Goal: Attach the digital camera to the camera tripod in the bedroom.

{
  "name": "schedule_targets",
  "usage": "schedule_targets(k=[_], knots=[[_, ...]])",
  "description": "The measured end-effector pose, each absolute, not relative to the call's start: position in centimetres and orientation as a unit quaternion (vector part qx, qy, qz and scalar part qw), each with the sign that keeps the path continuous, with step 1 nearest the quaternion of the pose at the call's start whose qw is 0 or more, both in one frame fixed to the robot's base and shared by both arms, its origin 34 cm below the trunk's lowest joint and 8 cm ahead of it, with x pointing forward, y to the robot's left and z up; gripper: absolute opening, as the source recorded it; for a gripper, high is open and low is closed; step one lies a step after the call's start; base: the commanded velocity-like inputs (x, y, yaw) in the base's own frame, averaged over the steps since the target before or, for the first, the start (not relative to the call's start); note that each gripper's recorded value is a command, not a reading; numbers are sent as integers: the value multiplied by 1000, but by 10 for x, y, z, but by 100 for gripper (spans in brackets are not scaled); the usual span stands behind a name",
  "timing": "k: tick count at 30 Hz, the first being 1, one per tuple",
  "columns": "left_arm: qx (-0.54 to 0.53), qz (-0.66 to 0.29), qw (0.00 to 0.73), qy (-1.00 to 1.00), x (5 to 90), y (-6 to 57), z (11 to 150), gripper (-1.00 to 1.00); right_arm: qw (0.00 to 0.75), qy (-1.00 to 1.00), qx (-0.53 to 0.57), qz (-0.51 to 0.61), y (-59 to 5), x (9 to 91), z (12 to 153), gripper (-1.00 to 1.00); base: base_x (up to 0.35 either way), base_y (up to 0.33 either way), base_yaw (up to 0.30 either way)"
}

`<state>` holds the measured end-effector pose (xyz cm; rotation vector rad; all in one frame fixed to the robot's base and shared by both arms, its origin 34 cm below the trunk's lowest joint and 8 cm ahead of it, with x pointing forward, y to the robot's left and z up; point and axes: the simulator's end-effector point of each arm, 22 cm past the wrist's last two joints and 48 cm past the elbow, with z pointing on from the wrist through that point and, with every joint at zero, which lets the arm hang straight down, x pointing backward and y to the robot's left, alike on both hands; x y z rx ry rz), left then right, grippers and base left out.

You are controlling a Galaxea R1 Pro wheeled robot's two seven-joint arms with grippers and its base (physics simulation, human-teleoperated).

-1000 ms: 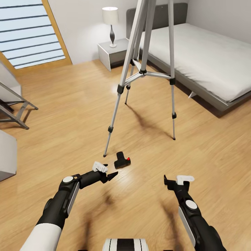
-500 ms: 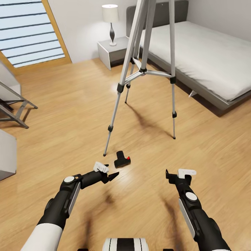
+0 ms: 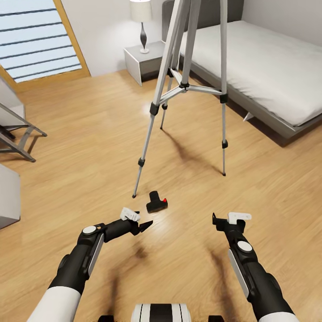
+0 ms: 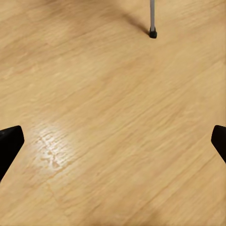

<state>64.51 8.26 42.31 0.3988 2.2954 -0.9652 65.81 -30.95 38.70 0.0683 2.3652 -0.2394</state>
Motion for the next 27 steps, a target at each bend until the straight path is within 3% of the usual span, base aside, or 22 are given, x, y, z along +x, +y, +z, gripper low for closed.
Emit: schedule_targets(k=[27], knots=[[182,-325,300,878,660,92,421,100,351,931,24,-93,-308,642,350,100,0,0,0]])
